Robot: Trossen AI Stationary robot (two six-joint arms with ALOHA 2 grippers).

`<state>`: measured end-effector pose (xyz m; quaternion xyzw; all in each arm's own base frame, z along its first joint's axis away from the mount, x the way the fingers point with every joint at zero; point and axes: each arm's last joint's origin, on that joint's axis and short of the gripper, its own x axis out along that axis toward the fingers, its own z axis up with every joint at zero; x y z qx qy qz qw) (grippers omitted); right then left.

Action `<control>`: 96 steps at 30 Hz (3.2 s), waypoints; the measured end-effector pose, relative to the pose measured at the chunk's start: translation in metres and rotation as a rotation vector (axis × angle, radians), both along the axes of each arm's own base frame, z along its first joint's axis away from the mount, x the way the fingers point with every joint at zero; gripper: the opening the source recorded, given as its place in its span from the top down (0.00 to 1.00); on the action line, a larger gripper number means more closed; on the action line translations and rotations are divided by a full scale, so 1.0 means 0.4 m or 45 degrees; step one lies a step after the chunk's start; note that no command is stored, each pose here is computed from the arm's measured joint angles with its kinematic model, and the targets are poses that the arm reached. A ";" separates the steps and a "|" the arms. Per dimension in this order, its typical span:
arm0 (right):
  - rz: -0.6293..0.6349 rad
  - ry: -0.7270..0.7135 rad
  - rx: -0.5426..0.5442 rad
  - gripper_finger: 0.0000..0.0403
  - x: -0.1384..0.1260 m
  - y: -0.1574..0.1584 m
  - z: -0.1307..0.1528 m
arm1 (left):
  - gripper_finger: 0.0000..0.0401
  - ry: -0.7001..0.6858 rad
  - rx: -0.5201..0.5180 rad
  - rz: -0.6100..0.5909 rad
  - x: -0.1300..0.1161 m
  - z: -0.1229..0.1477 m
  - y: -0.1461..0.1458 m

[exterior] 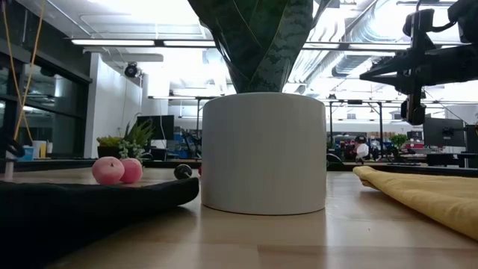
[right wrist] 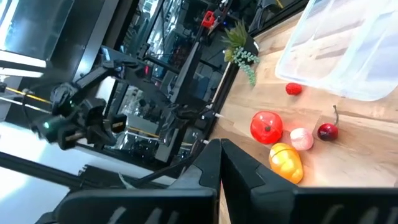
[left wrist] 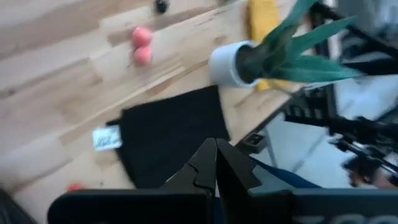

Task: Pick and placing Produce into tupperware
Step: Put the bottom red cherry into the transparent container

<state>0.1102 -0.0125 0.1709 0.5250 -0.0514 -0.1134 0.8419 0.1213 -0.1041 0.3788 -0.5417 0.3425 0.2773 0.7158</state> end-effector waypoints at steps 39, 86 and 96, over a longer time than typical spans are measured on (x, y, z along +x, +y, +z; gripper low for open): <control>0.169 0.011 -0.124 1.00 0.002 0.009 0.002 | 0.96 0.844 -0.202 -0.726 0.069 -0.293 -0.145; 0.166 -0.003 -0.014 1.00 0.002 0.009 0.001 | 0.56 0.933 -0.165 -1.116 0.115 -0.529 -0.108; 0.167 0.002 -0.013 1.00 0.002 0.009 0.000 | 0.56 1.012 -0.209 -1.261 0.109 -0.568 -0.140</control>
